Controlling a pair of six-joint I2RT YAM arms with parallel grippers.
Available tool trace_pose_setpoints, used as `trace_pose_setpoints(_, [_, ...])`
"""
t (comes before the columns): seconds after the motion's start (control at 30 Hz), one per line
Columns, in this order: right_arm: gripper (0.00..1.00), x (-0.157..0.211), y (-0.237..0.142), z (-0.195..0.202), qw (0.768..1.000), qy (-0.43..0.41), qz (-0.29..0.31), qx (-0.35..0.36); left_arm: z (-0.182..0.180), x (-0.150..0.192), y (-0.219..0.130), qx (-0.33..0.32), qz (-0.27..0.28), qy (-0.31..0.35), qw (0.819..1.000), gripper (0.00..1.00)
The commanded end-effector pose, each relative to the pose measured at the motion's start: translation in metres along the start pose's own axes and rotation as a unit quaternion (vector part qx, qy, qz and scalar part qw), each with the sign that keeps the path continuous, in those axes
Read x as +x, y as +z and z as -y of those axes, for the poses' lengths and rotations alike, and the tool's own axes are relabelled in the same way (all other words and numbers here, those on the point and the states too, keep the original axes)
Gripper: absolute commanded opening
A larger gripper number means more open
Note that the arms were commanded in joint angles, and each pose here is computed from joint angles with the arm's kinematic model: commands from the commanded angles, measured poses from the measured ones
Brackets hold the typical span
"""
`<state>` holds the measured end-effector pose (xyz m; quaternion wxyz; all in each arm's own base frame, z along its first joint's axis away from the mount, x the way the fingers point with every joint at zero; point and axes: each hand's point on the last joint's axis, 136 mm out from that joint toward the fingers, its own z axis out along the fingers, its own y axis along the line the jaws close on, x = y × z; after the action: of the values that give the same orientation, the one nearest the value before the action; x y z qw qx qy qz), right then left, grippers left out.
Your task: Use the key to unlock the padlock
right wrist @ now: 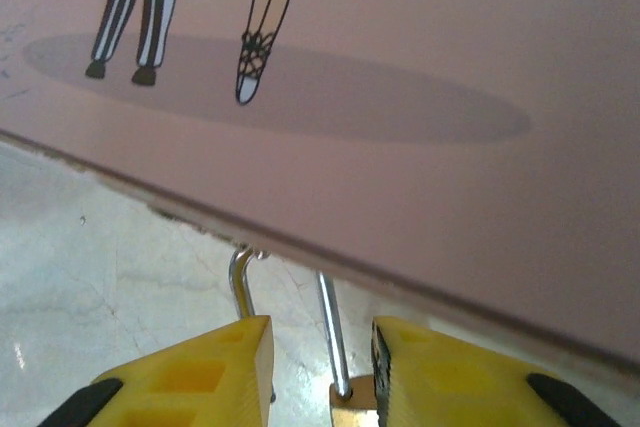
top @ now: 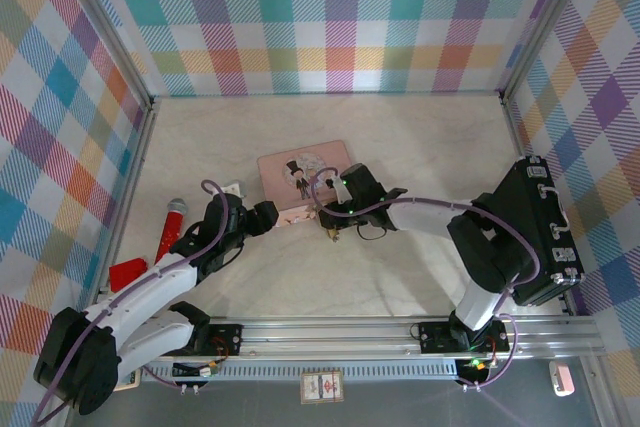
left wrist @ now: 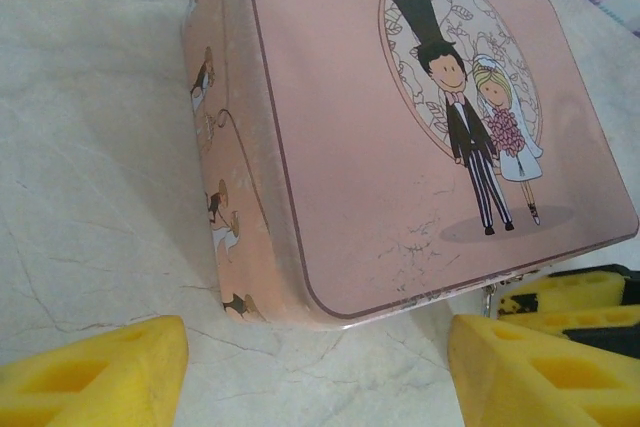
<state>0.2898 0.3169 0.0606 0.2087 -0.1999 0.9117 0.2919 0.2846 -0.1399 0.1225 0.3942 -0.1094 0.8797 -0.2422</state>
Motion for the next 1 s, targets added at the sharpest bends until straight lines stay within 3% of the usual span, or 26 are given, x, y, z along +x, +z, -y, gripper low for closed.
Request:
trace_pose_setpoints(0.0, [0.32, -0.002, 0.002, 0.006, 1.0, 0.008, -0.004, 0.014, 0.005, -0.004, 0.003, 0.015, 0.0, 0.018, 1.0, 0.69])
trace_pose_setpoints(0.63, [0.22, 0.001, 0.015, 0.007, 1.0, 0.019, -0.019, 0.008, 0.02, 0.0, 0.041, 0.036, -0.054, 0.028, 0.998, 0.67])
trace_pose_setpoints(0.97, [0.12, -0.001, 0.016, 0.016, 0.998, 0.046, -0.009, 0.032, 0.021, 0.009, 0.048, 0.017, -0.082, 0.041, 0.996, 0.64])
